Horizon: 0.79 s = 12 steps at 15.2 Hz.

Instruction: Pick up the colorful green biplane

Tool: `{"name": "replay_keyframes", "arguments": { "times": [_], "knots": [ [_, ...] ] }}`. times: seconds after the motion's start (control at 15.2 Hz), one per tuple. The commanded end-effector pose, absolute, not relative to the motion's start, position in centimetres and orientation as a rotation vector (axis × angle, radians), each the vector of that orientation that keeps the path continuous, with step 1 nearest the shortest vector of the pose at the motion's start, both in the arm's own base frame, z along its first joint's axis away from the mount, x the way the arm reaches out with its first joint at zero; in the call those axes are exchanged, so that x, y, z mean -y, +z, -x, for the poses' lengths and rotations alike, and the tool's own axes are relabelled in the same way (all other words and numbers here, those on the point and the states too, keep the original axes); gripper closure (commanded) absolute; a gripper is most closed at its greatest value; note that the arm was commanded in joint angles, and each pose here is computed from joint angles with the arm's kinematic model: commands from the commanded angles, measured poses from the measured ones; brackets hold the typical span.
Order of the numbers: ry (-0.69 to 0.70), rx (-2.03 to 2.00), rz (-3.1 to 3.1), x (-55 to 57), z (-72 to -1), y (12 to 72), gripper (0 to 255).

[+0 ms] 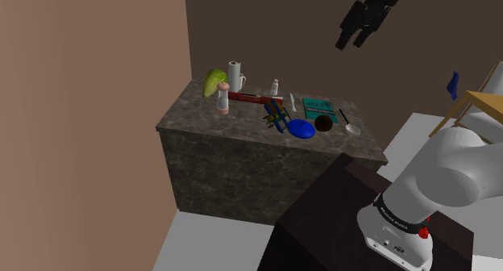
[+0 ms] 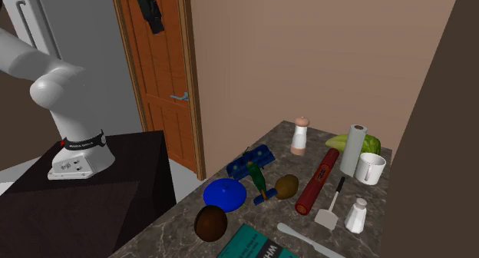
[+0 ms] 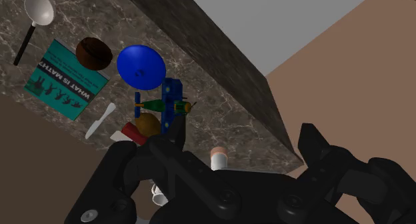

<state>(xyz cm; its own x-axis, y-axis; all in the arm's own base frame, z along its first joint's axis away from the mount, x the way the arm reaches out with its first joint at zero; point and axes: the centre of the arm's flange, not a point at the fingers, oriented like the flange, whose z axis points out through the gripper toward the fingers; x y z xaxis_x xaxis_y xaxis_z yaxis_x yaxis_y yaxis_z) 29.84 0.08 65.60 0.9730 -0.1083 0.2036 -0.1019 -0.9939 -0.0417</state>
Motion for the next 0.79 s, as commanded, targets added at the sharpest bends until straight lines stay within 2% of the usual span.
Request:
{"name": "replay_keyframes", "arguments": {
  "times": [0.0, 0.73],
  "knots": [
    [-0.321, -0.165, 3.09, -0.1, -29.8, 65.6, 0],
    [-0.306, -0.145, 3.077, 5.8, -38.9, 55.6, 0]
  ]
}}
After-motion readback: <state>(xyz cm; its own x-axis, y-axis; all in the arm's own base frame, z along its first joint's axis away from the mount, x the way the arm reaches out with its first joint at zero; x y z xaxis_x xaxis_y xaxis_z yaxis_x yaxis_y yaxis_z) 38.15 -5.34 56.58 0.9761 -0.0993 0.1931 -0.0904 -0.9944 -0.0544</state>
